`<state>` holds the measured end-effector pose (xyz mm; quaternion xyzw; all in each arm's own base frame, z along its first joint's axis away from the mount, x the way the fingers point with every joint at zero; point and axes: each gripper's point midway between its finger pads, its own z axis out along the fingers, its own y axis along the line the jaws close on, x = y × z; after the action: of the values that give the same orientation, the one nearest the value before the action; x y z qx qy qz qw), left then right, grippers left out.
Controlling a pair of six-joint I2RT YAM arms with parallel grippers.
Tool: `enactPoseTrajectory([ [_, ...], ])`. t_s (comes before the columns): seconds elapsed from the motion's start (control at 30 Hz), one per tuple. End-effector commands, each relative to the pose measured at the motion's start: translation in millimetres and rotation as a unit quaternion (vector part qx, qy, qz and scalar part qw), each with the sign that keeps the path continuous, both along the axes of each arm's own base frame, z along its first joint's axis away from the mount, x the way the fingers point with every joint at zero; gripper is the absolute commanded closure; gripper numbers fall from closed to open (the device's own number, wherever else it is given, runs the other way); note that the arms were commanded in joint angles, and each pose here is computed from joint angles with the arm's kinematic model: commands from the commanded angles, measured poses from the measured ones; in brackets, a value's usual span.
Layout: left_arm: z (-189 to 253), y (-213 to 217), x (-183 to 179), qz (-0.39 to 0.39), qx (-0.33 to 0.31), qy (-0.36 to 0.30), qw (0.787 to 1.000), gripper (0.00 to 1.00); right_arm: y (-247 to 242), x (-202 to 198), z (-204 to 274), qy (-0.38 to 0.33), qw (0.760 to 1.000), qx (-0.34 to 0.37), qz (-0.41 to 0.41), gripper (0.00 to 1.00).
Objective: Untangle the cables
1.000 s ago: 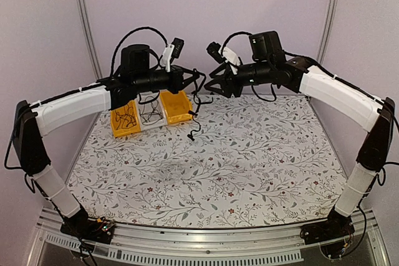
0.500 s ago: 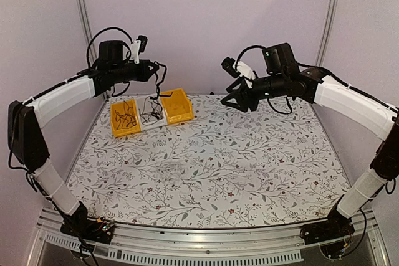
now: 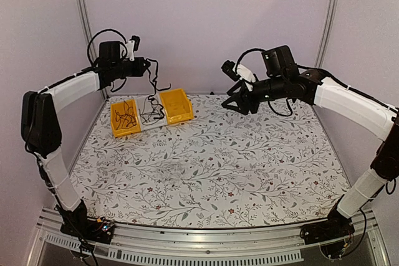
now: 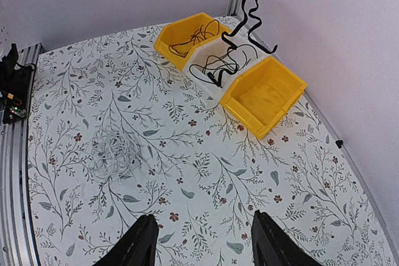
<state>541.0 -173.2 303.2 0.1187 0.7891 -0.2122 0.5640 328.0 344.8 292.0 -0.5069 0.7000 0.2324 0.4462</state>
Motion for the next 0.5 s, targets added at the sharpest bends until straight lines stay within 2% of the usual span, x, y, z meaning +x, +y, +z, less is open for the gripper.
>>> enactPoseTrajectory([
  [0.0,-1.4,9.3,16.4,-0.002,0.008,-0.016,1.000,1.00,-6.7,-2.9,0.4,0.001,1.000,-0.003,-0.007,0.45],
  [0.33,-44.6,44.4,24.4,0.032,0.015,0.025,0.999,1.00,-7.1,0.3,-5.4,-0.001,1.000,-0.012,-0.010,0.45],
  [0.47,-68.8,44.2,22.5,0.026,0.022,0.049,0.998,1.00,-6.5,1.5,-8.4,0.001,1.000,-0.014,-0.010,0.45],
])
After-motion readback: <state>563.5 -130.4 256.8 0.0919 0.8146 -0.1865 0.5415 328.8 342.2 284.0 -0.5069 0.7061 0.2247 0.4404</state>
